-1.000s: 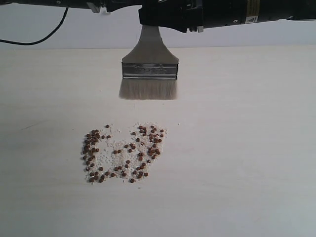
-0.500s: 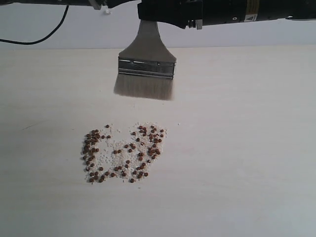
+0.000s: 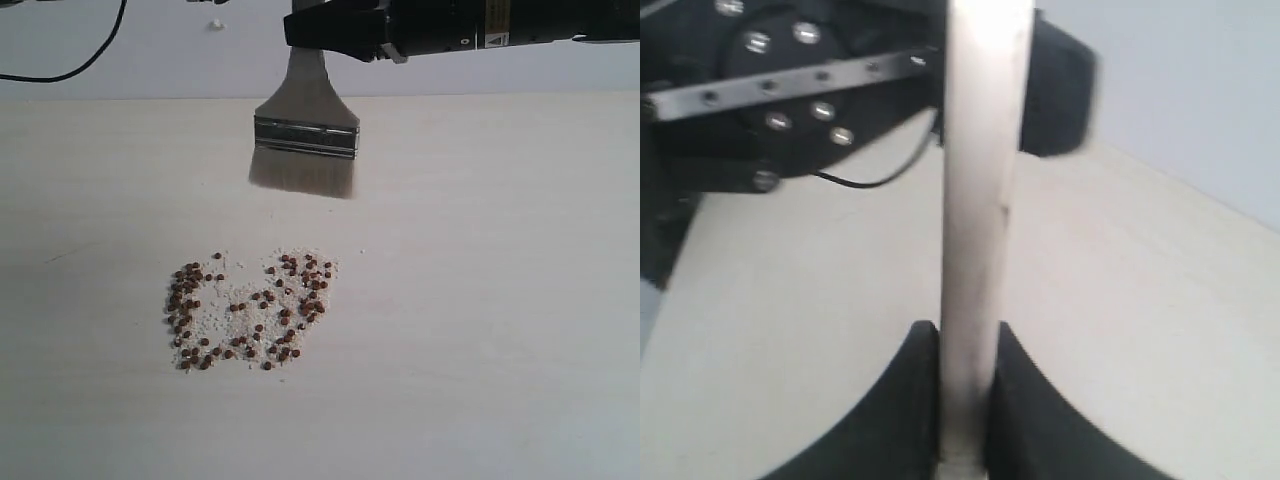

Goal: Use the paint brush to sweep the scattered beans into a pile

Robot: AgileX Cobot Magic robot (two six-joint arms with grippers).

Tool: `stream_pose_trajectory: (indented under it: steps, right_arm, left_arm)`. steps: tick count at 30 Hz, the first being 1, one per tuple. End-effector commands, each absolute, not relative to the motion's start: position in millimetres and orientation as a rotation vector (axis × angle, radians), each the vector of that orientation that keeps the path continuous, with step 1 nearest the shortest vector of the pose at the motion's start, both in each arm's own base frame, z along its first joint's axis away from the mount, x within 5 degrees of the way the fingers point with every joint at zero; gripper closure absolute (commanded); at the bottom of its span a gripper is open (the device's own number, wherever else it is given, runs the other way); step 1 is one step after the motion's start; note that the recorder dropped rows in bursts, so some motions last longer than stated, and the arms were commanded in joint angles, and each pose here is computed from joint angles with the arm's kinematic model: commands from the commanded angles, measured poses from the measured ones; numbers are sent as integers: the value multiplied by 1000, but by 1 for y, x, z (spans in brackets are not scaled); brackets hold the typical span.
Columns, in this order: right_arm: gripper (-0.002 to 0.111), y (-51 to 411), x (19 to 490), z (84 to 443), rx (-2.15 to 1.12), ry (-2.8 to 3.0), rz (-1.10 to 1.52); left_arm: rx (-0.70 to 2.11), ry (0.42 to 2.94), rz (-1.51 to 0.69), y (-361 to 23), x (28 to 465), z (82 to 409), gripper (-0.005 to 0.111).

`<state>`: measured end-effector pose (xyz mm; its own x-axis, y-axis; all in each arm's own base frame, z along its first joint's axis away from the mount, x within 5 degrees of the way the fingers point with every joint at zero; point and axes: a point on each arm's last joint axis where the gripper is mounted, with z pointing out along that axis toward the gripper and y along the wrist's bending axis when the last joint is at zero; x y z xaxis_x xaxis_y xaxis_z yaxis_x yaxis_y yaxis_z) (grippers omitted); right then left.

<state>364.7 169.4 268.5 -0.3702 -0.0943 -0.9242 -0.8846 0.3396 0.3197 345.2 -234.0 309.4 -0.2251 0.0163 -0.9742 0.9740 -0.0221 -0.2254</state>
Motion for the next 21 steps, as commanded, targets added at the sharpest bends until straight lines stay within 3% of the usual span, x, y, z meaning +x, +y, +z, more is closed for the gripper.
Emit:
stream_pose_trajectory:
  steps: [1,4,6,8,12,21]
  right_arm:
    - [108,160,381,265,-796,1784,869]
    - [108,151,392,260,-750,1827,678]
    - [108,144,398,257,-732,1852,531]
    - [108,136,404,254,-728,1869,381]
    - [108,126,409,251,-758,1883,194]
    - [108,116,409,261,-684,1889,86]
  left_arm:
    - [1059,1385,-1330,-211,361,312,30]
    - [1044,1417,-1283,-193,370,309,30]
    - [1044,1439,-1250,-181,375,307,37]
    - [1038,1467,-1228,-170,379,305,54]
    - [999,1539,-1230,-156,384,303,103]
    - [824,1732,-1059,-131,379,290,107]
